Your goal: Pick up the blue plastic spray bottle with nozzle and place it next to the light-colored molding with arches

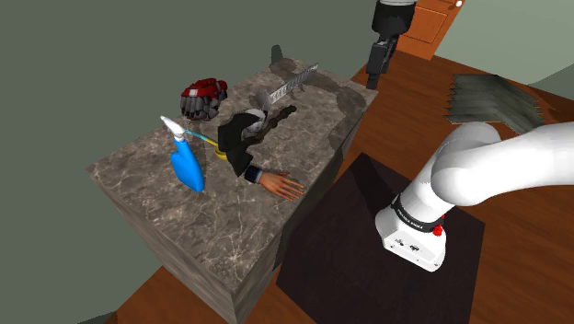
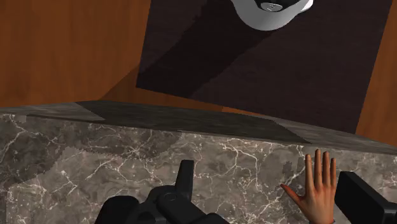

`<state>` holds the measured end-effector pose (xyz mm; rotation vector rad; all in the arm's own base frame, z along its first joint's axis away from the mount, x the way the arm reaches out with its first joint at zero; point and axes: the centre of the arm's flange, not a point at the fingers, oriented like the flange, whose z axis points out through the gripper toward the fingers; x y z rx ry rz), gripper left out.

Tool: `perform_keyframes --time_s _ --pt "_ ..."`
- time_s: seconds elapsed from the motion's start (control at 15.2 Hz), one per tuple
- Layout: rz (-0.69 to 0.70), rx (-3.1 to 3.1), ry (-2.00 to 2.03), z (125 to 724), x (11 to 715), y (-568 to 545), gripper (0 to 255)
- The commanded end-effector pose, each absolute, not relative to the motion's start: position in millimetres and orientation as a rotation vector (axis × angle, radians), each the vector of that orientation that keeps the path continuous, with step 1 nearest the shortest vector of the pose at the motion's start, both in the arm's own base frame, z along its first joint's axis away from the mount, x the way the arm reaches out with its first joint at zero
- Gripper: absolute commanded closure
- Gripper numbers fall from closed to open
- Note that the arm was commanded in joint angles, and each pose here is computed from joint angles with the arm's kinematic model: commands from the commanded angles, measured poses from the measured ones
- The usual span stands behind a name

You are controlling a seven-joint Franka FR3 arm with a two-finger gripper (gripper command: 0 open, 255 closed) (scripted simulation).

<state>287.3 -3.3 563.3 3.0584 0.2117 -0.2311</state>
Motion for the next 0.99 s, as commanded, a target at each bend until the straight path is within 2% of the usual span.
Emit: perform_keyframes --time_s 0.0,0.92 --pt "-0.231 3.058 0.212 563.3 287.3 -3.3 0" --pt "-0.145 3.088 0.195 517.3 388.0 133.9 0"
